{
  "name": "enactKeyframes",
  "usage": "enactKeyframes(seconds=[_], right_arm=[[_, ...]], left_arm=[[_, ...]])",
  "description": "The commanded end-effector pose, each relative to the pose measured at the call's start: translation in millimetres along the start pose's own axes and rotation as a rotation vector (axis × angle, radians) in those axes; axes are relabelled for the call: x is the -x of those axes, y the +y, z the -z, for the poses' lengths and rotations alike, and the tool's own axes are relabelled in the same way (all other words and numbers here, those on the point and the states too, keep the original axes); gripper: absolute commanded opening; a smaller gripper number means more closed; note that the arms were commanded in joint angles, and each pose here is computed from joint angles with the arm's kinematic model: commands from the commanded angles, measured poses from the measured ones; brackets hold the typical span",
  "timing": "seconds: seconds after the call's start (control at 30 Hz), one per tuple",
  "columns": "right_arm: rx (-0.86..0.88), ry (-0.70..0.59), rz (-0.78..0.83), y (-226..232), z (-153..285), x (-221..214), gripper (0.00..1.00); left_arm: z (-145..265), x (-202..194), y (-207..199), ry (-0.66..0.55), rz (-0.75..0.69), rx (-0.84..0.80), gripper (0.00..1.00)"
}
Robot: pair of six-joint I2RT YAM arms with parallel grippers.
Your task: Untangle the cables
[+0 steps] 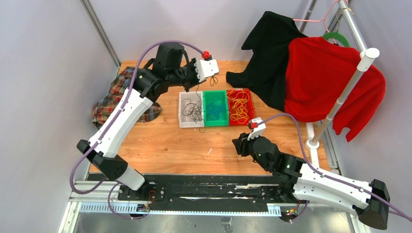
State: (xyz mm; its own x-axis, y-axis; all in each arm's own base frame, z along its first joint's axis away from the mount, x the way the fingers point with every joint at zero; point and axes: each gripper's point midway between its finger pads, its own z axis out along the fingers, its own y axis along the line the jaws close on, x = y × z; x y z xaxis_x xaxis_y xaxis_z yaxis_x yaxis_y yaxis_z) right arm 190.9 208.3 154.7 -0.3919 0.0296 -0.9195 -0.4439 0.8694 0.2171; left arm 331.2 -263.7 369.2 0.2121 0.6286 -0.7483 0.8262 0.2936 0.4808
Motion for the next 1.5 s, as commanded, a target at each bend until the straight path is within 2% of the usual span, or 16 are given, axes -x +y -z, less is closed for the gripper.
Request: enactKeyframes(seconds=[0.0, 0.1, 0.37, 0.57, 0.73, 0.87, 1.3, 1.47], right_arm=[[-0.022, -0.029, -0.019, -2, 2, 10, 0.34], [-0.029, -0.025, -0.021, -3, 1, 8, 0.34], [-0.025, -0.033, -0.018, 0, -1, 12, 0.34], [-0.016, -0.016, -0.027, 3, -7, 5, 0.34], [0.001, -0.013, -0.036, 9, -11, 5, 0.34], [0.008, -0.014, -0.031, 11, -11, 7, 0.34], [0.01, -0.011, -0.043, 9, -10, 1, 0.34], [0.012, -0.014, -0.044, 6, -7, -1, 0.34]], left_arm=[[2, 18, 22, -0.041, -0.034, 0.058, 0.01], [12, 40, 33, -0.084, -0.048, 0.069, 0.01], [95, 127, 54, -0.326, -0.092, 0.167, 0.01], [128, 150, 77, -0.392, -0.103, 0.308, 0.01], [172, 185, 87, -0.54, -0.101, 0.402, 0.0], [192, 199, 95, -0.602, -0.122, 0.469, 0.0], [93, 121, 85, -0.356, -0.119, 0.377, 0.0], [52, 74, 83, -0.244, -0.113, 0.356, 0.0]])
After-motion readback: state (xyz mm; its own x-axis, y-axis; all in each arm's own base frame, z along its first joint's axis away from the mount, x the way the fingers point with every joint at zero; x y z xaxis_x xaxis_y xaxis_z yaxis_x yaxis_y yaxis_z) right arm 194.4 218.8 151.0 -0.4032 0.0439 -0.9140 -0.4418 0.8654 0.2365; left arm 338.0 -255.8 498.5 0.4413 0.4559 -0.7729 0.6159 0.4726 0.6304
